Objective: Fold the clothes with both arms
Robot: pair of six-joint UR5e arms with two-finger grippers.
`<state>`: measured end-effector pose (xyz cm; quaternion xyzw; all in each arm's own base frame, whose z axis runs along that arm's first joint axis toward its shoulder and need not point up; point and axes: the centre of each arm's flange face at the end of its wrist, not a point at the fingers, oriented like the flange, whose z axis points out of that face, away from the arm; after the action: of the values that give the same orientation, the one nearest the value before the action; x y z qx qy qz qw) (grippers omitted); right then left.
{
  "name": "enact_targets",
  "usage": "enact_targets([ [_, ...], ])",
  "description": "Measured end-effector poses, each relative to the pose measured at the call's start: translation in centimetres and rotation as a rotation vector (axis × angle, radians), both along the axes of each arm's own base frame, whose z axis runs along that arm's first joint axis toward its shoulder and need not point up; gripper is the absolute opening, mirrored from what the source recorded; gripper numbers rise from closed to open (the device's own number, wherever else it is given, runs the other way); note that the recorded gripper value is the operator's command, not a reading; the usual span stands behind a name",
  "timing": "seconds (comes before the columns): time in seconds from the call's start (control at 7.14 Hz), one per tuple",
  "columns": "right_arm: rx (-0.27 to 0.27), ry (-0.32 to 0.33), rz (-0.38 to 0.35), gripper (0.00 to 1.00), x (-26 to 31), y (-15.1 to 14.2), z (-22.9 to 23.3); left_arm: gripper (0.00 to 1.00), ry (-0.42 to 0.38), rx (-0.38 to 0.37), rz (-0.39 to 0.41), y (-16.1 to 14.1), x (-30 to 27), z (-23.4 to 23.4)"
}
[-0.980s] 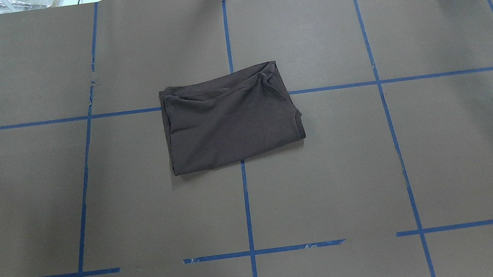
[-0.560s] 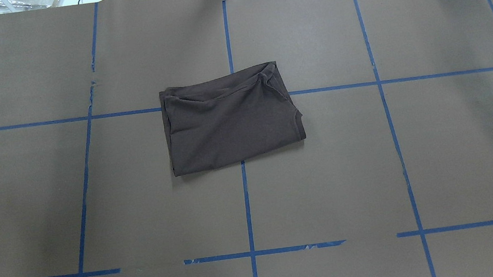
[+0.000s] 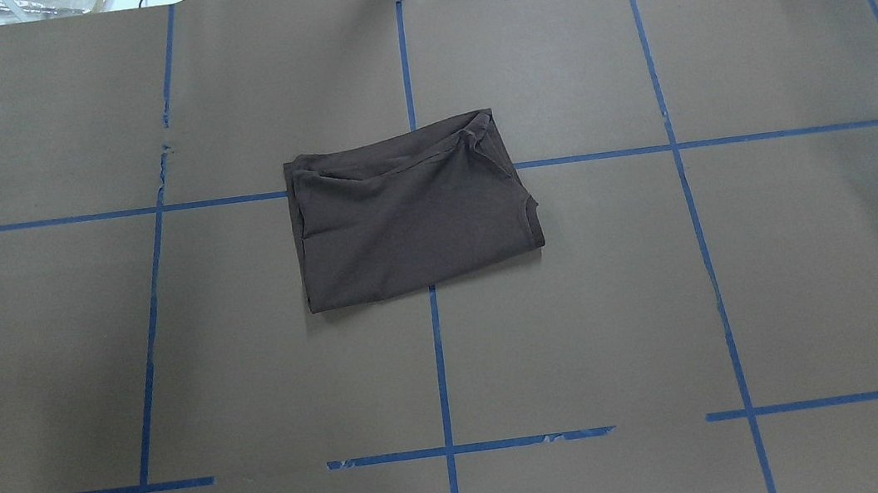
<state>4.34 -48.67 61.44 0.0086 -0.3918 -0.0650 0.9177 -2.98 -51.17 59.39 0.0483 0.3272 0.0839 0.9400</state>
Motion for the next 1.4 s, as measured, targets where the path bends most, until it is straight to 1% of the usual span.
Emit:
enact_targets([
  [0.14,-0.011,-0.008,0.003,1.0,0.1,0.4,0.4,1.0,0.015,0.008,0.035,1.4,-1.0,0.3],
  [0.28,-0.023,-0.026,0.007,1.0,0.2,1.0,0.9,1.0,0.034,0.022,0.052,2.3,-2.8,1.4],
  [0.56,-0.04,-0.065,0.017,1.0,0.3,1.8,1.4,1.0,0.049,0.031,0.074,3.0,-5.2,4.1],
  [0.7,-0.041,-0.071,0.017,1.0,0.3,1.9,1.4,1.0,0.05,0.036,0.076,2.9,-5.6,4.4],
  [0.98,-0.041,-0.065,0.018,1.0,0.5,2.2,1.6,1.0,0.051,0.039,0.073,2.6,-5.7,4.2],
  [1.4,-0.044,-0.017,0.03,1.0,1.7,2.7,2.5,1.0,0.051,0.038,0.068,2.6,-5.7,4.1],
])
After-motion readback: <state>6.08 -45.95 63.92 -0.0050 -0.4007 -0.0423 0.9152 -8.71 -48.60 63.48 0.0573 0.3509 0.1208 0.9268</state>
